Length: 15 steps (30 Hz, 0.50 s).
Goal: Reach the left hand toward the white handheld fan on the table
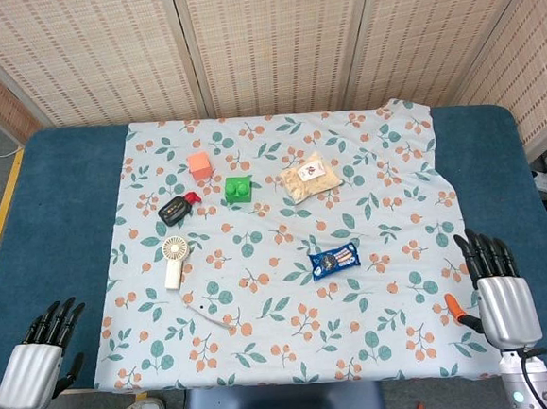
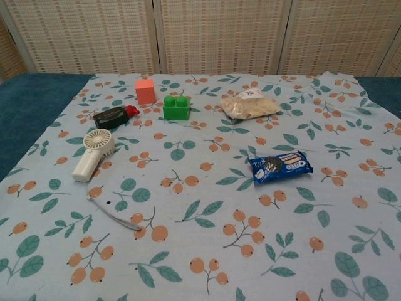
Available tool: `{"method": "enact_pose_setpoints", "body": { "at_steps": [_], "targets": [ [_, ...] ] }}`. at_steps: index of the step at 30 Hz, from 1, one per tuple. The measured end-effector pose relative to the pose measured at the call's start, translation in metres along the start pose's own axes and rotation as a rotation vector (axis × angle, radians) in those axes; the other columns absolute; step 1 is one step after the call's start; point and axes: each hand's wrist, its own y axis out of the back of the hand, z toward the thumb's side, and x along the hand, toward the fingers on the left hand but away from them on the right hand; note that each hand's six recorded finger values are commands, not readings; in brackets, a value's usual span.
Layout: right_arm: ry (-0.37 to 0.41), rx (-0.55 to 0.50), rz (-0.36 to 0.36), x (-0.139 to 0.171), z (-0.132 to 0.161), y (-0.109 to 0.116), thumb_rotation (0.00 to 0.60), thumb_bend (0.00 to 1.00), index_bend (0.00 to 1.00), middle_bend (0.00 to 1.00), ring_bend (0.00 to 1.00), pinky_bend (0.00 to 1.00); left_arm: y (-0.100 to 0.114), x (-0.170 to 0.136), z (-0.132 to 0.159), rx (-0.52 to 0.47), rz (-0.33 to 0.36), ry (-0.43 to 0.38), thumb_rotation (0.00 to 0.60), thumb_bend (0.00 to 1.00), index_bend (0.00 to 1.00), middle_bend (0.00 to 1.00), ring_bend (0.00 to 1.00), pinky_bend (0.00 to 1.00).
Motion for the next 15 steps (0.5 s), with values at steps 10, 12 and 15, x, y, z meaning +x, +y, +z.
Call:
{"method": "enact_pose_setpoints", "body": {
  "at_steps": [10,12,15],
  "targets": [
    [-0.009,0.004,0.008,-0.002,-0.003,-0.005,0.600,0.18,0.00,0.00,0.00,0.00,-0.012,0.013,0.010,-0.008,-0.006,-0.059,0.600,0.49,0.00,0.14,0.15,0.34],
    [-0.020,0.009,0.006,-0.003,-0.006,-0.006,0.600,0.19,0.00,0.00,0.00,0.00,-0.020,0.020,0.015,0.000,-0.021,-0.084,0.600,0.50,0.00,0.26,0.29,0.46],
    [-0.022,0.028,0.001,-0.004,-0.006,-0.005,0.600,0.19,0.00,0.00,0.00,0.00,-0.033,0.035,0.025,0.012,-0.060,-0.119,0.600,0.54,0.00,0.51,0.52,0.67]
  ]
}}
